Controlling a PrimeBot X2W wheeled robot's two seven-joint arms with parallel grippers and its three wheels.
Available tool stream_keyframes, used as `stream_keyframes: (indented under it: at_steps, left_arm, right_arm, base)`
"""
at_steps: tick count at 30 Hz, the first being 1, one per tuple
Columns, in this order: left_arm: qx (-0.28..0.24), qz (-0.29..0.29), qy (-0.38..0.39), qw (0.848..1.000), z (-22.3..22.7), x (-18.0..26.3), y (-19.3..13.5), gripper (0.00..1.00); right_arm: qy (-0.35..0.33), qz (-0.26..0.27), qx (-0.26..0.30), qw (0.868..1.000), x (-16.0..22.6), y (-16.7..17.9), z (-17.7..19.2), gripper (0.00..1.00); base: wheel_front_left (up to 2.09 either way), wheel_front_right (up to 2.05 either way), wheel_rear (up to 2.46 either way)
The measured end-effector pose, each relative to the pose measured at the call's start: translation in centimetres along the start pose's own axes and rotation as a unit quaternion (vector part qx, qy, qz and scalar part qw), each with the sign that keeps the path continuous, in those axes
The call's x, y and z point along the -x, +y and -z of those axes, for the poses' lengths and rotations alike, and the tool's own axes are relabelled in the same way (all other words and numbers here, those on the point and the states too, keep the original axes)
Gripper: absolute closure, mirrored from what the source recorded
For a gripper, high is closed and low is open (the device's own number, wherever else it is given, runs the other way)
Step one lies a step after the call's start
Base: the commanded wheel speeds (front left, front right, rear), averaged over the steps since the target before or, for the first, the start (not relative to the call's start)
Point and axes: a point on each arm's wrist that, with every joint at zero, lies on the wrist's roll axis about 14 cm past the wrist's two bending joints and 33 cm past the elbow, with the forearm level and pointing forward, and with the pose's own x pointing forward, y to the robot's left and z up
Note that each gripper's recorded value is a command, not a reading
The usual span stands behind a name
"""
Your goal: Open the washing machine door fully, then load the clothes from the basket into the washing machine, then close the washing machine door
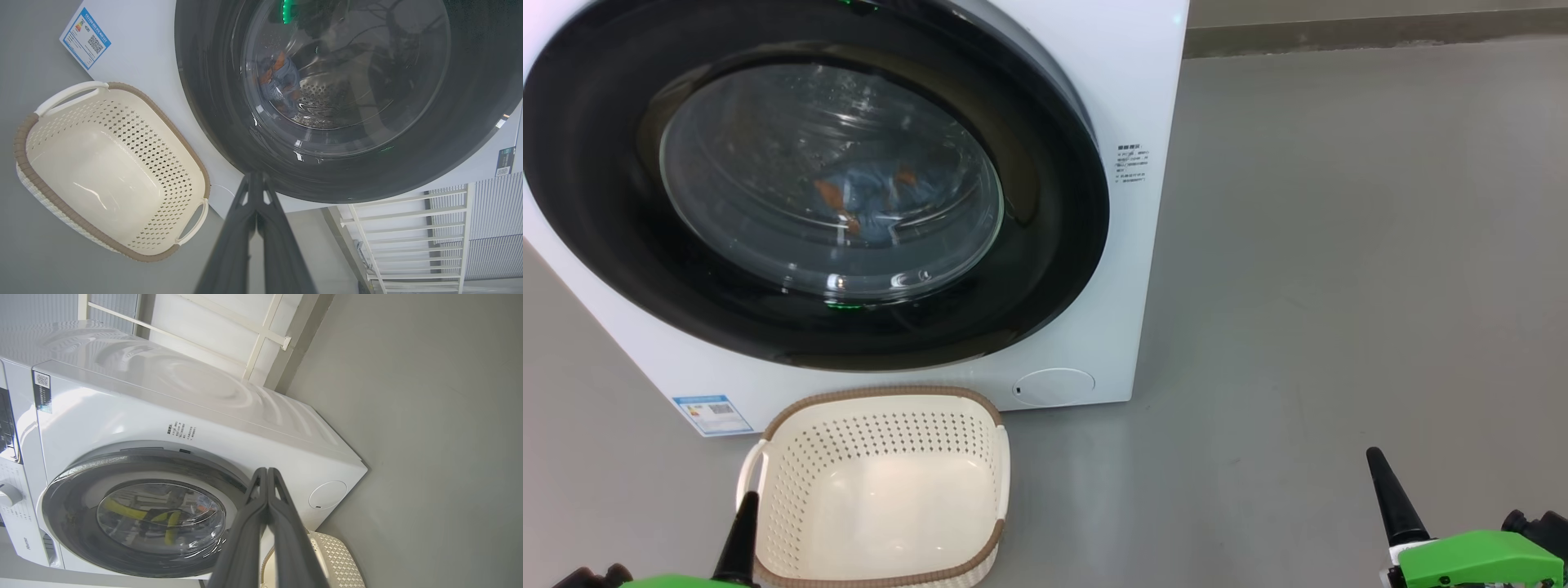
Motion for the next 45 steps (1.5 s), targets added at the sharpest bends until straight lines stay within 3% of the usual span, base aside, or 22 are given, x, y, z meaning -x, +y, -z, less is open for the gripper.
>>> stream_keyframes:
  at_steps: [20, 38, 45]
  left_arm:
    - [0.096, 0.02, 0.004, 0.995, -0.1, -0.6, -1.4, 1.0]
    - [0.193, 0.044, 0.008, 0.98, -0.4, -1.0, -2.8, 1.0]
    - [0.196, 0.045, 0.007, 0.979, -0.4, -1.0, -2.9, 1.0]
  right_arm:
    - [-0.003, -0.022, -0.094, 0.995, -0.3, 1.5, -0.6, 1.0]
    - [-0.003, -0.044, -0.19, 0.981, -0.2, 2.6, -1.1, 1.0]
    - [-0.005, -0.047, -0.201, 0.978, -0.2, 2.7, -1.2, 1.0]
  base:
    - [0.0, 0.0, 0.0]
    - [0.0, 0.0, 0.0]
    - [0.0, 0.0, 0.0]
